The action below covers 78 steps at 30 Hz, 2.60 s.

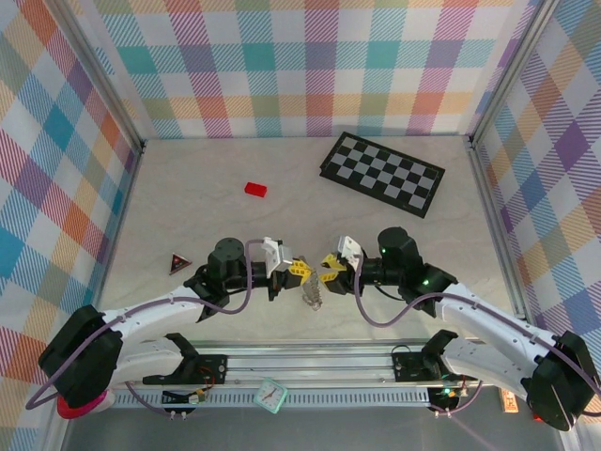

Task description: Put the keys on the keyring

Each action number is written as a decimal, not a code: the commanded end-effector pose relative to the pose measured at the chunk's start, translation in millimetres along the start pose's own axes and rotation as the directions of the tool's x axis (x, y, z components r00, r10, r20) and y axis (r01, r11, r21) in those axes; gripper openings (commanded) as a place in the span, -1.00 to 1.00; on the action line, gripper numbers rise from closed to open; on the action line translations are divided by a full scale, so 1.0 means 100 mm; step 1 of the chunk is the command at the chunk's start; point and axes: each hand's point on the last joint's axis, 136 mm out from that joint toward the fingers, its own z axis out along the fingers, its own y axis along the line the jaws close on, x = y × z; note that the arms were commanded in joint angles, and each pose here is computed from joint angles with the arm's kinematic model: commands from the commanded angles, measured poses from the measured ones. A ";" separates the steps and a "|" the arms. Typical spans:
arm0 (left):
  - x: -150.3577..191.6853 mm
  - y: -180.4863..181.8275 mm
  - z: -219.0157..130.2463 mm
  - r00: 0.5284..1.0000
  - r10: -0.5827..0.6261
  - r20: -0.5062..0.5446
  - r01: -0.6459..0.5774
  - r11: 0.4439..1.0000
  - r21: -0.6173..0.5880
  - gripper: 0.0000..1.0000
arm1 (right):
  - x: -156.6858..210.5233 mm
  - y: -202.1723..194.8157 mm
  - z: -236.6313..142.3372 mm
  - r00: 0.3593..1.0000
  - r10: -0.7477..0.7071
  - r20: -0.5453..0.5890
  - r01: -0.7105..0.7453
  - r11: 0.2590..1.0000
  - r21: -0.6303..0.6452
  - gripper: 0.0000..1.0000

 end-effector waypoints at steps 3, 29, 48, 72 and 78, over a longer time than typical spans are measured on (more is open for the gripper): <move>-0.27 -0.09 -0.01 0.992 0.038 0.123 -0.044 0.998 0.044 -1.00 | -0.12 0.00 0.05 0.998 -0.008 0.060 0.010 1.000 -0.022 -0.33; -0.08 0.12 0.02 0.977 0.155 -0.145 -0.160 0.987 -0.029 -0.46 | -0.08 0.14 0.03 0.984 -0.119 -0.132 0.101 0.986 -0.132 -1.00; -0.12 -0.05 -0.01 0.973 0.179 -0.144 -0.173 0.984 0.050 -1.00 | -0.22 0.08 0.00 0.986 -0.122 -0.110 0.115 0.991 -0.070 -0.38; -0.15 -0.14 -0.05 0.990 0.138 -0.034 -0.136 0.989 0.048 -1.00 | -0.04 0.07 0.11 0.993 -0.066 -0.095 0.059 0.995 -0.079 -0.63; -0.16 -0.15 -0.07 0.989 0.144 -0.030 -0.142 0.989 0.048 -1.00 | 0.04 0.06 0.07 0.988 -0.079 -0.134 0.071 0.995 -0.063 -0.91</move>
